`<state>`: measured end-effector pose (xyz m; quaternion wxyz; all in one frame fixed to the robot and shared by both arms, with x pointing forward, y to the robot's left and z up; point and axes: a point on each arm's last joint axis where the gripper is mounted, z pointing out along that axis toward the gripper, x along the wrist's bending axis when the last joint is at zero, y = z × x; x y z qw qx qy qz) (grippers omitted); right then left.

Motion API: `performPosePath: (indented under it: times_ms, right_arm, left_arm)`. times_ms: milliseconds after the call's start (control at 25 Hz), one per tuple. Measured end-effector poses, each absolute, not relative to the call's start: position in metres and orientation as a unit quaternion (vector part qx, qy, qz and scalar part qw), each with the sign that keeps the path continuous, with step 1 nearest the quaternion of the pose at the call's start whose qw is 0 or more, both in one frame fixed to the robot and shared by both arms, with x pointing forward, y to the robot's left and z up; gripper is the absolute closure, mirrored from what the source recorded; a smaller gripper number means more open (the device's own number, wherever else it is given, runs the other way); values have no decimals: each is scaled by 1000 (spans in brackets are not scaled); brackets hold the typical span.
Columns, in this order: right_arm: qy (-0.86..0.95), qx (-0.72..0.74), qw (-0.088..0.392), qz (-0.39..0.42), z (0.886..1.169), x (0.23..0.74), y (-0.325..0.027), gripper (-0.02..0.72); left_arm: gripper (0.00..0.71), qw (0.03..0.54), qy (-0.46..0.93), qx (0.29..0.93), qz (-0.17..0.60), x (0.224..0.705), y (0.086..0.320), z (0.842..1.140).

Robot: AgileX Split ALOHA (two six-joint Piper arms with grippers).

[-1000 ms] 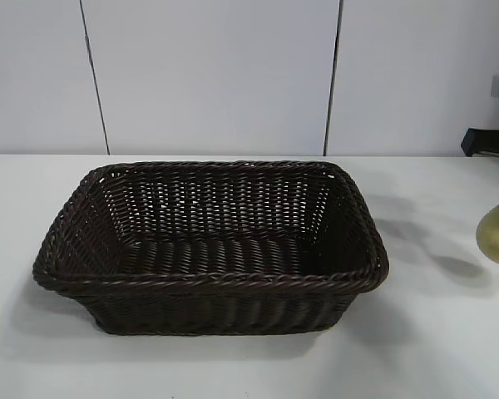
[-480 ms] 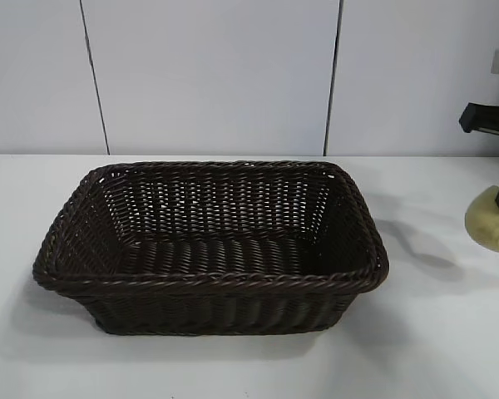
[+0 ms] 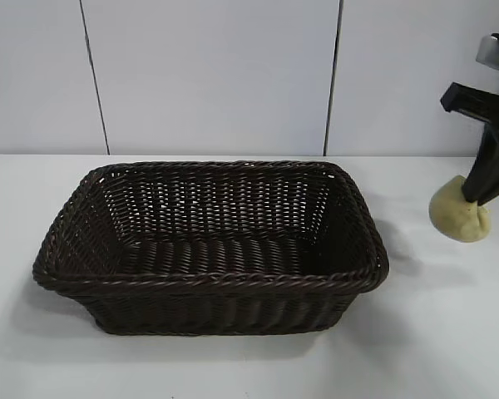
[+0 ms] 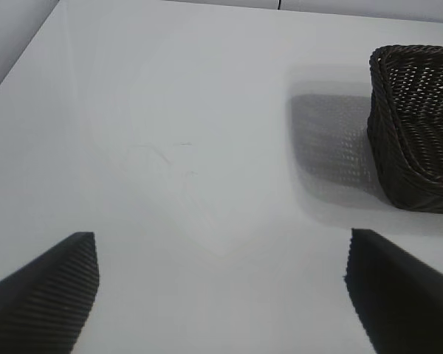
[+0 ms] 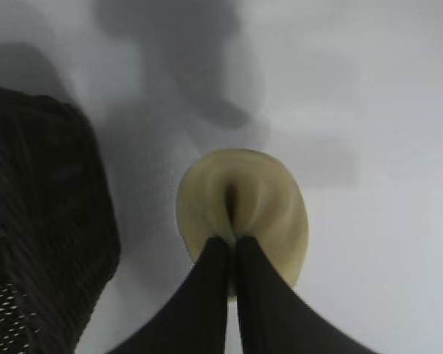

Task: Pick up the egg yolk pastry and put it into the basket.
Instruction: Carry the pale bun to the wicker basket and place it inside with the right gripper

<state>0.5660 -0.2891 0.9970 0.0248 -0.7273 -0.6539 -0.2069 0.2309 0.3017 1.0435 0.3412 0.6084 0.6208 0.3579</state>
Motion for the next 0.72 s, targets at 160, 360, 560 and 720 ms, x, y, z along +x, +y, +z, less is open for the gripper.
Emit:
performPosePath:
  times_ms: [160,360,560,720]
  right_arm:
    - [-658,-718,28,-226,1015,574,-287,682]
    - [-678,-691,26,-248,1042,583,-272,682]
    - [-719,-642,31,-263,1053,580,-216,682]
    - [-740,-609,34,-283,1056,570,-165,682]
  left_arm:
    - [52,341,621,608,358,231,302,1044]
    - [52,341,621,608,358,231,302,1044]
    - [52,341,621,608,358,231,302,1044]
    - [52,341,621,608,358,231,302,1044]
